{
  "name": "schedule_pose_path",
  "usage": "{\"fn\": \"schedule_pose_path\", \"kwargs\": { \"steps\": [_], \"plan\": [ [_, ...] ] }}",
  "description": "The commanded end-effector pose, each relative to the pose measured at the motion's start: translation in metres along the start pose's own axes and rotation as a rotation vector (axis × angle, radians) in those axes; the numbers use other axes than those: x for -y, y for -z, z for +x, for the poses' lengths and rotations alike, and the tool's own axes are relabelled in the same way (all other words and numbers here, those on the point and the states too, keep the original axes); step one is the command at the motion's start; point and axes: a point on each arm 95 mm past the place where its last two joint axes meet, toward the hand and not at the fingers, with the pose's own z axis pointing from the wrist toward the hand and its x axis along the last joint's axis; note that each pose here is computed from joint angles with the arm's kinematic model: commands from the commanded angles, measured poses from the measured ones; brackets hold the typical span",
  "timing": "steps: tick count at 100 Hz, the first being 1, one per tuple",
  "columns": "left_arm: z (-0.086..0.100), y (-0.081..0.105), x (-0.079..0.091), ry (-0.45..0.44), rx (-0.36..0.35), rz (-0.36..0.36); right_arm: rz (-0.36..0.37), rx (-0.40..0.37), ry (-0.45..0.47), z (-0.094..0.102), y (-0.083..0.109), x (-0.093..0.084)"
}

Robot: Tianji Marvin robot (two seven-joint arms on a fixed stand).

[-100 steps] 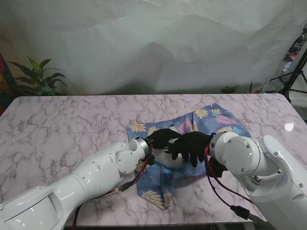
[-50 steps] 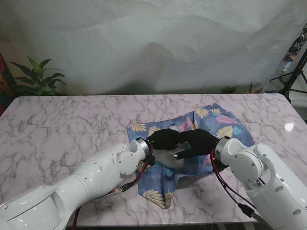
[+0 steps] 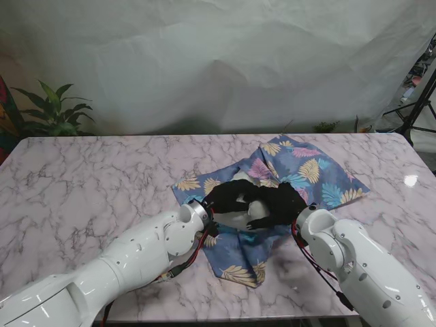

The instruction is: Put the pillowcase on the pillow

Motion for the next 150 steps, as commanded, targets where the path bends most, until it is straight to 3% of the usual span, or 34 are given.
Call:
{"fn": "schedule_pose_path", "kwargs": {
  "steps": [1,18,70,99,109,131,150],
  "plan": [
    [0.011,-0.002,-0.004,0.006,-0.054,-0.02,0.001,0.084,-0.019,-0.009,-0.004,0.009],
    [0.013,-0.001,-0.005,-0.006,-0.067,-0.031,-0.111,0.155,-0.038,-0.002,-0.009,-0.004],
    [0.006,0.001,-0.012,-0.016,-0.079,-0.102,-0.33,0.182,-0.163,0.015,0.0,-0.052],
    [-0.003,0.004,-0.018,-0.058,-0.11,-0.169,-0.346,0.196,-0.119,0.013,0.009,-0.059],
    [-0.004,0.006,-0.012,-0.12,-0.104,-0.177,-0.328,0.211,-0.113,0.012,0.01,-0.057],
    [0.001,0.011,0.015,-0.206,-0.046,-0.049,-0.285,0.225,-0.089,0.006,0.007,-0.052],
    [0.005,0.015,0.037,-0.241,-0.051,0.043,-0.225,0.22,-0.082,0.001,0.004,-0.048]
  ]
}}
